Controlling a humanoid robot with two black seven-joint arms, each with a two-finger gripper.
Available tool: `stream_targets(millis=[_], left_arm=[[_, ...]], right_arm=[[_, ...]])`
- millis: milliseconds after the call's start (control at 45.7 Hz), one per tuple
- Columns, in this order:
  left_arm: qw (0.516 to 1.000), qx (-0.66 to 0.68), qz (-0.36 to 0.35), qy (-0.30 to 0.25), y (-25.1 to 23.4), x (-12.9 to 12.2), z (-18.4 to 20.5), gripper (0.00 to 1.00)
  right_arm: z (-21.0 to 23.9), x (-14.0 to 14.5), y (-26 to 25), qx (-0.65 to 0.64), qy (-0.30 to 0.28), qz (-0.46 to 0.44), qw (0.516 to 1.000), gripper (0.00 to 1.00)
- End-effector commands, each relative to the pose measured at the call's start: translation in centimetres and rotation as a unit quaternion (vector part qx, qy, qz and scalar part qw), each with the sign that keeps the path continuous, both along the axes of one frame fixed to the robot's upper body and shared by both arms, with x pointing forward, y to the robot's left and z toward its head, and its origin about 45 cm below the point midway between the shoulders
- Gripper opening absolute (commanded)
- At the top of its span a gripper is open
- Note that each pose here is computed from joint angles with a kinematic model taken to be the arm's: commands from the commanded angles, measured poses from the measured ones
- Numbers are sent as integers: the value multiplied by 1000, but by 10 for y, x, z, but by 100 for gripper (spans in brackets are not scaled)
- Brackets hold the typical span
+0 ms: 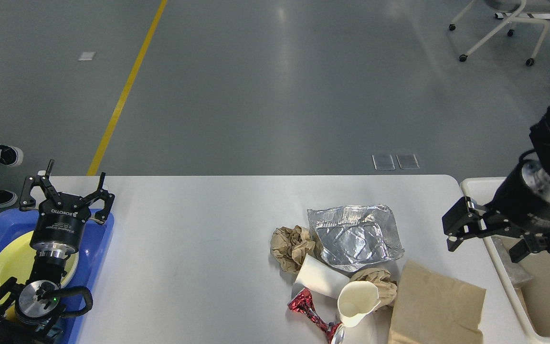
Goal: Tidy desktop
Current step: 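Lower the right gripper onto the brown paper bag edge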
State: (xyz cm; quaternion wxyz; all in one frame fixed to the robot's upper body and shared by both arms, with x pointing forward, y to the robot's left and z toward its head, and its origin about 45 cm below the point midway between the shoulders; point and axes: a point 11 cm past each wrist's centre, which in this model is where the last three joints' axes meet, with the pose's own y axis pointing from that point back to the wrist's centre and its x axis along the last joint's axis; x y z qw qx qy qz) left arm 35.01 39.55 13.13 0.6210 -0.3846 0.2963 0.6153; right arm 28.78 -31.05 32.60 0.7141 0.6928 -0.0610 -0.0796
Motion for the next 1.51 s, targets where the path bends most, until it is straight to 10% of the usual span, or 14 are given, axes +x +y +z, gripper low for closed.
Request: stream_targets(millis=[0, 809, 1356, 1487], left_arm=[[1000, 0, 0, -1, 0, 0, 0, 96], [1000, 0, -1, 0, 0, 0, 0, 96], [1000, 0, -1, 0, 0, 0, 0, 96], [1000, 0, -1, 0, 0, 0, 0, 96]], right_arm=[[-43, -7, -25, -9, -5, -47, 999, 100], [-209, -93, -77, -28, -38, -60, 997, 100], [-247, -83, -61, -6, -54, -119, 991, 100], [-247, -81, -60, -7, -57, -125, 991, 81]])
